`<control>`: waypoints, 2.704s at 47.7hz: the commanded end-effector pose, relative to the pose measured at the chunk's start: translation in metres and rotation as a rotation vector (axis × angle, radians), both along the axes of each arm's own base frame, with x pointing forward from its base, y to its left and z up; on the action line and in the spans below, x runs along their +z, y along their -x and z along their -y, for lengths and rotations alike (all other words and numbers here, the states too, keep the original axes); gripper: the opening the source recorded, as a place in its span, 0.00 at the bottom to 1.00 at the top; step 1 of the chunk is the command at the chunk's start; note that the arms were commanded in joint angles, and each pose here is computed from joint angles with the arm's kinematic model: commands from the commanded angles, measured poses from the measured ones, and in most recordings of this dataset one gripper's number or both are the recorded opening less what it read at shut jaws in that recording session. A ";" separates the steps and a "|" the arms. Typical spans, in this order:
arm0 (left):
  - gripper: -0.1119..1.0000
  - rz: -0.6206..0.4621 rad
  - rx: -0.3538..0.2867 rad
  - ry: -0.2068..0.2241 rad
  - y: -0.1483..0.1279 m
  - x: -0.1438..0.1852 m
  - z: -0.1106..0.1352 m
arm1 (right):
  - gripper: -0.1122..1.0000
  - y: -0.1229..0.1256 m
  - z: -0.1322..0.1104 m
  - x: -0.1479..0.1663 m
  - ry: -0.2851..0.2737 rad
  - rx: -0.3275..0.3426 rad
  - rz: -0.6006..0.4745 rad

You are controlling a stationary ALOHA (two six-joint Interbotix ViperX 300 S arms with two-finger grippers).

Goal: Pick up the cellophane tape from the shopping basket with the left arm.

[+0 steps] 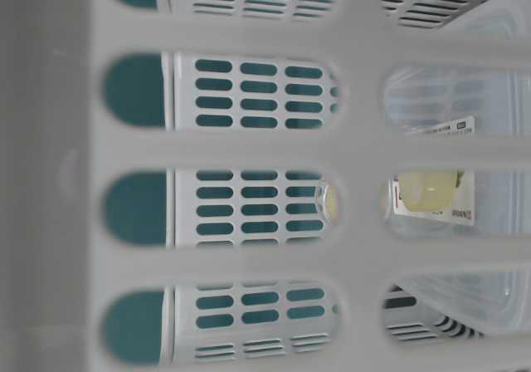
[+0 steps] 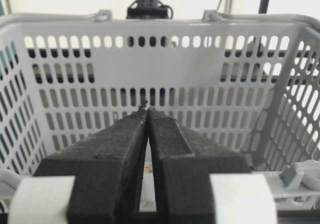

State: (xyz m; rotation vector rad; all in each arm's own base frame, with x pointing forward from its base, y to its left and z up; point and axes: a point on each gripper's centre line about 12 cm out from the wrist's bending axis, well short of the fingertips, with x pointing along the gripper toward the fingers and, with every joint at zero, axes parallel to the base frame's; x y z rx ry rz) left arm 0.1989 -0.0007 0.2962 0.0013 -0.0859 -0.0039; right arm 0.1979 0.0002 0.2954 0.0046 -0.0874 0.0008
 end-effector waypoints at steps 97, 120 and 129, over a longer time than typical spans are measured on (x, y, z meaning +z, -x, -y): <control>0.92 -1.323 -0.032 -0.078 -0.254 -0.075 0.032 | 0.77 0.009 -0.004 0.007 -0.038 0.022 -0.046; 0.92 -1.348 -0.046 -0.102 -0.261 -0.102 0.030 | 0.77 0.009 -0.005 0.007 -0.038 0.030 -0.047; 0.91 -1.346 -0.037 -0.091 -0.261 -0.103 0.028 | 0.77 0.009 -0.005 0.007 -0.038 0.030 -0.048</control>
